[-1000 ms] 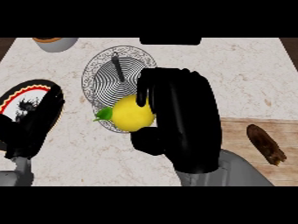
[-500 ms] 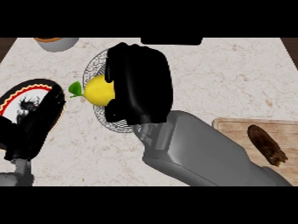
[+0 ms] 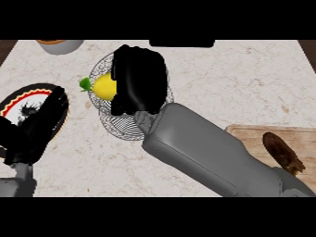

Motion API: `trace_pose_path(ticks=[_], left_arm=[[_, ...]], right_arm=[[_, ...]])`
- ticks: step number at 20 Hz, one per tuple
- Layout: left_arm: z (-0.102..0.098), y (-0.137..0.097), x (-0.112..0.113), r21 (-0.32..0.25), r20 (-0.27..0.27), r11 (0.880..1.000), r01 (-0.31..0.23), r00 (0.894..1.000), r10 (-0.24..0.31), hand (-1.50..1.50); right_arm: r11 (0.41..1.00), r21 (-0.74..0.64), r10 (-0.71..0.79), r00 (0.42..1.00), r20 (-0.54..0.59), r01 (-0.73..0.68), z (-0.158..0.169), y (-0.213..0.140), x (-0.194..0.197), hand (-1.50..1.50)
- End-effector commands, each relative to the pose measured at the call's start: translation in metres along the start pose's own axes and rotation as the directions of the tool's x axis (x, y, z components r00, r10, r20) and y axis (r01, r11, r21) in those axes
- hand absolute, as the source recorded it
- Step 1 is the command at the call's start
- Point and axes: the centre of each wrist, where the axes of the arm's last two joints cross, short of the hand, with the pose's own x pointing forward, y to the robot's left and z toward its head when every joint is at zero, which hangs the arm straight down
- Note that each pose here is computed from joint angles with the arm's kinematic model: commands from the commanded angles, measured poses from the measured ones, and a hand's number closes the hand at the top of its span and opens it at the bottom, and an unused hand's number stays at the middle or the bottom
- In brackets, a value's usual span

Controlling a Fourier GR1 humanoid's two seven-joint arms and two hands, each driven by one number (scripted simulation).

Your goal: Pick the lemon from the cutting board and place it in the tiered basket

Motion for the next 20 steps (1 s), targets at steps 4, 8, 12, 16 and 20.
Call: trace_pose_path(ticks=[4,8,12,16,20], left_arm=[[-0.011,-0.013,0.000,-0.013,-0.010,1.000,0.000,1.000,0.000,0.00],[0.005,0.005,-0.008,-0.027,0.005,1.000,0.004,1.000,-0.004,0.00],[-0.001,-0.032,0.000,-0.024,0.010,1.000,0.004,1.000,-0.003,0.00],[0.000,0.006,-0.008,-0.031,-0.008,1.000,0.006,1.000,-0.006,0.00],[-0.001,0.002,-0.017,-0.020,0.007,1.000,-0.015,1.000,0.015,0.00]], right_arm=[[0.997,-0.079,0.003,0.999,-0.047,-0.007,-0.027,0.025,-0.013,1.50],[0.964,-0.231,-0.145,0.989,-0.031,0.135,-0.022,0.035,-0.023,1.50],[0.968,-0.216,-0.136,0.990,-0.033,0.126,-0.036,0.028,-0.006,-1.50],[0.977,-0.198,-0.084,0.996,-0.009,0.081,-0.040,0.042,-0.020,-1.50],[0.956,-0.228,-0.188,0.982,-0.006,0.182,-0.045,0.032,-0.008,-1.50]])
